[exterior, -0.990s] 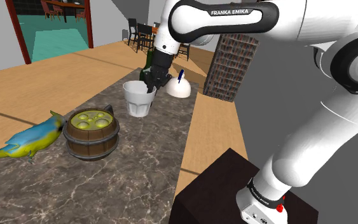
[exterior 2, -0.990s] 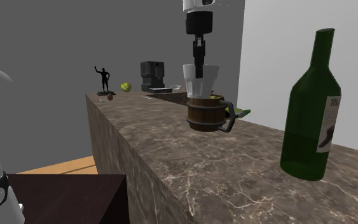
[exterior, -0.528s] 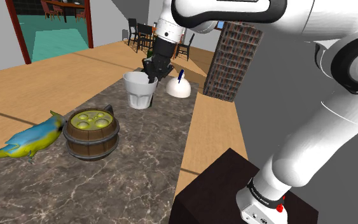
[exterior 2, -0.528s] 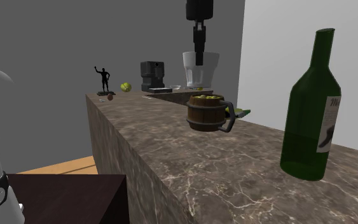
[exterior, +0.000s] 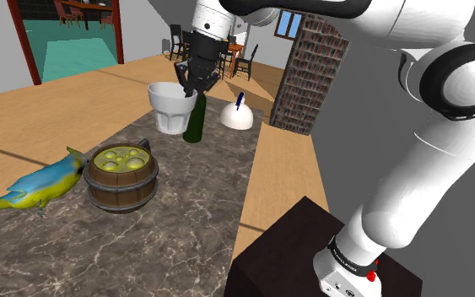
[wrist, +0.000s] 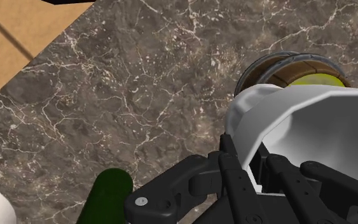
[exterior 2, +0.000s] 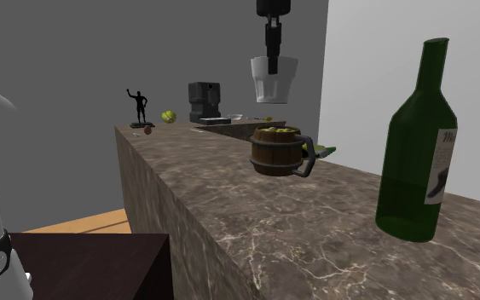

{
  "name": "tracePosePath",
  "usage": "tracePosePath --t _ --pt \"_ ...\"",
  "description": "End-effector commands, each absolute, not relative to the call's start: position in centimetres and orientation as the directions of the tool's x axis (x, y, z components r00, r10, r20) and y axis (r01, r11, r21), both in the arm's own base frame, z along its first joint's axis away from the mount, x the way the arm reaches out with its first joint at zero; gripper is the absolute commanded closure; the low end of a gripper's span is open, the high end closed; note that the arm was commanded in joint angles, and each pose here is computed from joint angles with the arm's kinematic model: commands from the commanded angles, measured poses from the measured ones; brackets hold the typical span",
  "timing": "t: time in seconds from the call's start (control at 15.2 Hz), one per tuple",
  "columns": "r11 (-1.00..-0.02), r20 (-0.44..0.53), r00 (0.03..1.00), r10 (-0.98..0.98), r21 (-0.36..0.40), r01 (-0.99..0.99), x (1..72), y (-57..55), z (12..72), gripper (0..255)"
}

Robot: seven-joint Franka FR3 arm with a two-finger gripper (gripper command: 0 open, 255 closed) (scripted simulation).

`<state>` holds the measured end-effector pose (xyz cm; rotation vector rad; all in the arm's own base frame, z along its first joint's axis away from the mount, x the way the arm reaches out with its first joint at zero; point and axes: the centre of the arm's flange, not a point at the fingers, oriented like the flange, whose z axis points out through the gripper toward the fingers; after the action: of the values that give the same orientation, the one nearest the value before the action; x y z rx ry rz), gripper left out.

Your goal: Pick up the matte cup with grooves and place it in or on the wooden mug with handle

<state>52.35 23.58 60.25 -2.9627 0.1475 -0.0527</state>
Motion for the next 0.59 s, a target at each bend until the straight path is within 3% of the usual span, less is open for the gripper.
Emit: tracePosePath --t 0.0,0.53 --pt "-0.98 0.027 0.994 -0.103 -0.176 -0.097 53.6 26.0 60.9 255" --pt "-0.98 0.027 0.994 -0.103 -0.176 -0.097 57.6 34.1 62.4 255"
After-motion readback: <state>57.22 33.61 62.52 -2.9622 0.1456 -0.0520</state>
